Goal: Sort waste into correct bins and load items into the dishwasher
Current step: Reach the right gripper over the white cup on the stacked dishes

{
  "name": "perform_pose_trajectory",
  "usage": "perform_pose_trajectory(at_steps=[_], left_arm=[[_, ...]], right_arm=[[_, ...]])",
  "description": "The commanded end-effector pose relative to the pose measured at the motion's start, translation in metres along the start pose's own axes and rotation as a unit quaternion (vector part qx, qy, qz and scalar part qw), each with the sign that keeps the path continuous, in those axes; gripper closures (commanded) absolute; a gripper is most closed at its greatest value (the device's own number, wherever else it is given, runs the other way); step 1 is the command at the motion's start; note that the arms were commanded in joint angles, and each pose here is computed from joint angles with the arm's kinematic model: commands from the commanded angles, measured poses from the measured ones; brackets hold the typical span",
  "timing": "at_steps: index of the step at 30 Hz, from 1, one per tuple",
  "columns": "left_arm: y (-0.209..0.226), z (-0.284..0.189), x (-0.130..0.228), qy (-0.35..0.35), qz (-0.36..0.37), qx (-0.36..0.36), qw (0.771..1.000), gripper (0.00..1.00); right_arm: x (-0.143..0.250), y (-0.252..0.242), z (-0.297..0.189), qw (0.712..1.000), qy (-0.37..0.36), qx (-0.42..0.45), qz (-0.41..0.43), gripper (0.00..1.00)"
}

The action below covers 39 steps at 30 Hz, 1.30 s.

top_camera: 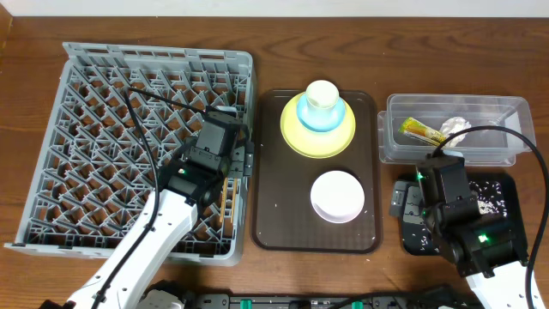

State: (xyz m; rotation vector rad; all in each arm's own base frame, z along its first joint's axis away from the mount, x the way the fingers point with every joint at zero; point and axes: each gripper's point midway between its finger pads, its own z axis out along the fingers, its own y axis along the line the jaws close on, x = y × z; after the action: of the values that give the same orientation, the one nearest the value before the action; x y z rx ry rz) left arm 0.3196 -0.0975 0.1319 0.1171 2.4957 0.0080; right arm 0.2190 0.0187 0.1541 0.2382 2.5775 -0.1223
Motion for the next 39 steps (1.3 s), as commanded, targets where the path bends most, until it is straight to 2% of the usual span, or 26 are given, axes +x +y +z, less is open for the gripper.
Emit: perform_pose_trajectory(at_steps=[1, 9, 11, 14, 18, 19, 20, 22, 23, 26, 29, 32, 39], left_arm=[[0.003, -0.002, -0.004, -0.007, 0.002, -0.006, 1.000, 0.10], [0.003, -0.002, -0.004, -0.007, 0.002, -0.006, 1.000, 0.08], [0.003, -0.002, -0.004, -0.007, 0.002, -0.006, 1.000, 0.08], [0.003, -0.002, -0.004, -0.007, 0.002, -0.006, 1.000, 0.08], [0.003, -0.002, -0.004, -0.007, 0.002, -0.006, 1.000, 0.08], [0.003, -0.002, -0.004, -0.007, 0.002, -0.006, 1.000, 0.08], [0.003, -0.002, -0.004, -0.007, 0.002, -0.006, 1.000, 0.08], [0.003, -0.002, -0.004, -0.007, 0.002, -0.006, 1.000, 0.08], [0.003, -0.002, -0.004, -0.007, 0.002, -0.006, 1.000, 0.08], [0.003, -0.002, -0.004, -0.007, 0.002, -0.006, 1.000, 0.08], [0.003, -0.002, -0.004, -0.007, 0.002, -0.006, 1.000, 0.08], [0.003, -0.002, -0.004, -0.007, 0.002, -0.006, 1.000, 0.08], [0.003, -0.002, -0.004, -0.007, 0.002, -0.006, 1.000, 0.07]], right_arm=[[-0.004, -0.004, -0.002, 1.000, -0.005, 0.008, -0.015, 0.01], [-0.013, 0.002, -0.002, 1.000, -0.024, -0.004, -0.001, 0.01], [-0.021, 0.018, -0.004, 0.998, -0.034, -0.047, 0.027, 0.01], [-0.017, 0.059, -0.012, 0.984, -0.003, -0.166, 0.067, 0.01], [-0.011, 0.089, -0.025, 0.964, 0.028, -0.253, 0.072, 0.01], [-0.016, 0.092, -0.027, 0.962, 0.020, -0.261, 0.071, 0.04], [-0.020, 0.095, -0.028, 0.961, 0.013, -0.267, 0.070, 0.32], [-0.023, 0.098, -0.026, 0.959, 0.016, -0.270, 0.085, 0.75], [-0.022, 0.100, -0.024, 0.958, 0.023, -0.269, 0.093, 0.84], [-0.020, 0.105, -0.015, 0.961, 0.060, -0.254, 0.087, 0.87], [-0.024, 0.110, -0.008, 0.967, 0.112, -0.224, 0.055, 0.99], [-0.041, 0.122, -0.004, 0.967, 0.157, -0.199, 0.028, 0.99], [-0.097, 0.170, 0.024, 0.976, 0.139, -0.166, -0.019, 0.99]])
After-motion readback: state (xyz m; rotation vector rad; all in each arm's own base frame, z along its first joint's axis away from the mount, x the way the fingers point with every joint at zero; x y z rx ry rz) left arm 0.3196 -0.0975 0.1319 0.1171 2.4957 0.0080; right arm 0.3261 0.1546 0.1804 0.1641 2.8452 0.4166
